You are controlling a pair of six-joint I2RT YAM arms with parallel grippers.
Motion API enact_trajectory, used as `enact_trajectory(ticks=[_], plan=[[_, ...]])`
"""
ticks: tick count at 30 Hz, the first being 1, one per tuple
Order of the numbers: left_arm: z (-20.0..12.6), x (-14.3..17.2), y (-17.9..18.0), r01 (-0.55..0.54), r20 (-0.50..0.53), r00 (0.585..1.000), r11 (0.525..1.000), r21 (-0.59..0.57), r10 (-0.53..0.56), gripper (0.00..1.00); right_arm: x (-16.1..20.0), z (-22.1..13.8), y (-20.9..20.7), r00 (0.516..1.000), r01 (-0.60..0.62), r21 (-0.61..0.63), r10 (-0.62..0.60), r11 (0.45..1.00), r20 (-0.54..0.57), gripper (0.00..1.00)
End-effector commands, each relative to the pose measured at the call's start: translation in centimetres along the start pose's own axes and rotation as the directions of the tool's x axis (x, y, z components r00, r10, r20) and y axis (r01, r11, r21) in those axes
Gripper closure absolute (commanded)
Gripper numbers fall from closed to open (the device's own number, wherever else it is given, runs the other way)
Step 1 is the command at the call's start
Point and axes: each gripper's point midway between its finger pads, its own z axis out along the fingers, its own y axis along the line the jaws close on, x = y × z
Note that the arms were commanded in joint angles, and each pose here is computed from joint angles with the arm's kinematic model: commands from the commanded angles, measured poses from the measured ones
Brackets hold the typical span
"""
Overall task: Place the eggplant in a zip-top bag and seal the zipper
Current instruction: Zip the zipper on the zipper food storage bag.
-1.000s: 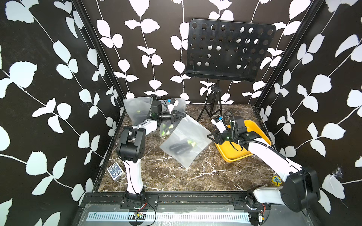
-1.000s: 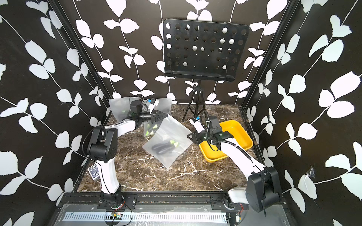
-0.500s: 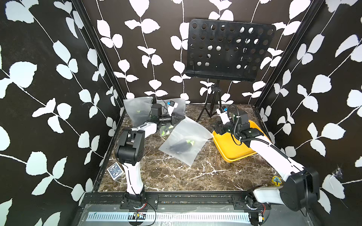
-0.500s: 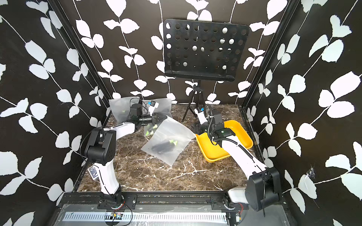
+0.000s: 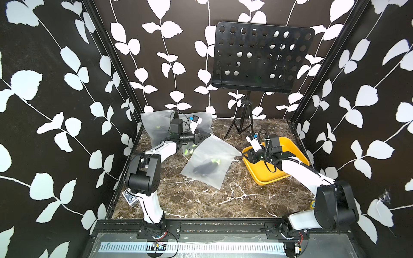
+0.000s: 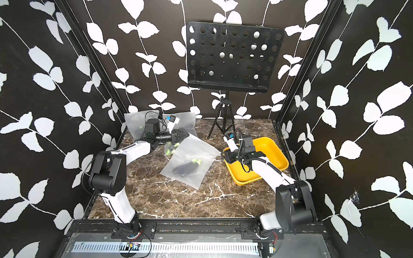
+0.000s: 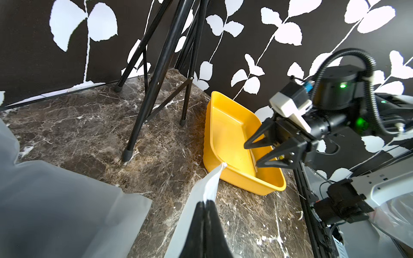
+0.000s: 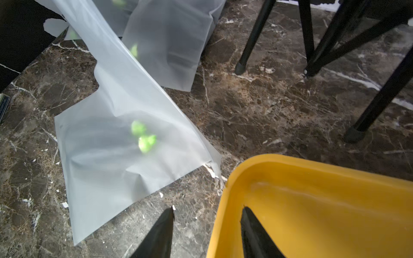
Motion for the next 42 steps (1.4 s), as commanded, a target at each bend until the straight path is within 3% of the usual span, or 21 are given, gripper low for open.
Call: enact_trajectory(ticks=[1, 7, 23, 42], plan=[[-0.4, -0.8, -1.0, -0.047, -0.001, 0.999, 0.998, 0.033, 0.047, 1.0, -1.1, 0.5, 0.5, 0.996, 0.076, -0.058, -0.074, 0.995, 0.04, 0.53], [-1.0, -1.3, -1.9, -0.078, 0.021, 0.997, 0.995, 0.058, 0.077, 1.0, -1.9, 1.6, 2.3, 0.992, 0.129, -0.204, -0.129, 0.97, 0.015, 0.53], [-2.6, -2.6, -4.9, -0.144, 0.036, 0.989, 0.981, 0.131, 0.141, 1.0, -2.5, 3.1, 1.2, 0.959, 0.282, -0.186, -0.285, 0.941, 0.016, 0.5], [-2.7, -3.2, -5.0, -0.149, 0.048, 0.988, 0.981, 0.122, 0.144, 1.0, -1.6, 4.0, 1.4, 0.95, 0.297, -0.24, -0.311, 0.924, -0.018, 0.73]])
